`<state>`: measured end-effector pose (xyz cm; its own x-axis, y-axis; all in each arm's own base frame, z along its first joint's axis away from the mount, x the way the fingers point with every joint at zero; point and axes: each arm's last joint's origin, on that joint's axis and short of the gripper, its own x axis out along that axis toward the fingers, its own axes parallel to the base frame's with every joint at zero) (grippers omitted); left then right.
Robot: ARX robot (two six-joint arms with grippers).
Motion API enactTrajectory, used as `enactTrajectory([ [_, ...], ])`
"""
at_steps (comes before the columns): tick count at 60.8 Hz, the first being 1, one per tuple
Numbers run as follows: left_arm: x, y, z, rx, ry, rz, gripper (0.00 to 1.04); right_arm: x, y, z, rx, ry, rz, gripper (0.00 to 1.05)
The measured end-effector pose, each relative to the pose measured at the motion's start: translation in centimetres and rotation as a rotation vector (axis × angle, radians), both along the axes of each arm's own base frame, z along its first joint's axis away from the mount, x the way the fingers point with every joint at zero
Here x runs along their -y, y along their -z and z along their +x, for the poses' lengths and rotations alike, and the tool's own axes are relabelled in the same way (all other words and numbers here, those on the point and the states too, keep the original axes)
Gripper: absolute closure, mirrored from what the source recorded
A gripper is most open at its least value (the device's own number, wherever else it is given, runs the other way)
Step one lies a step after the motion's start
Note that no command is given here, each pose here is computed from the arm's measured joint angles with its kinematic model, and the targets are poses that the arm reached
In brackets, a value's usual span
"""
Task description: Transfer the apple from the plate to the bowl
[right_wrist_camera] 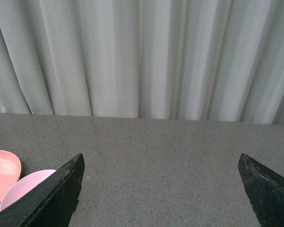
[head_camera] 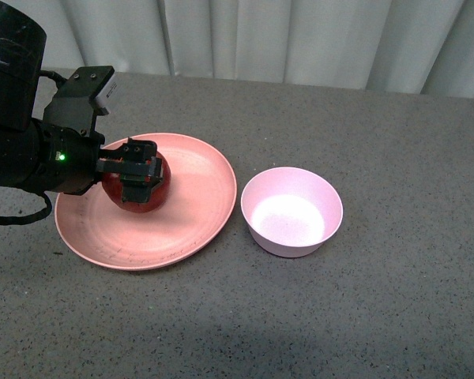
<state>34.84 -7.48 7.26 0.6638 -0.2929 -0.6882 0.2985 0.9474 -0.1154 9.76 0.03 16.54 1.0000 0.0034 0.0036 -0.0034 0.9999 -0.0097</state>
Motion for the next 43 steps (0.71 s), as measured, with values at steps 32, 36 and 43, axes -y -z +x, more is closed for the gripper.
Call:
enactTrajectory([
  [32, 10.6, -5.2, -2.0, 0.154, 0.234, -0.138, 0.32, 0.0, 0.0, 0.0, 0.000, 0.000, 0.000, 0.09],
  [36, 11.3, -4.7, -2.3, 0.144, 0.246, -0.140, 0.32, 0.0, 0.0, 0.0, 0.000, 0.000, 0.000, 0.09],
  [43, 12.3, -3.5, -2.7, 0.123, 0.263, -0.129, 0.32, 0.0, 0.0, 0.0, 0.000, 0.000, 0.000, 0.09],
])
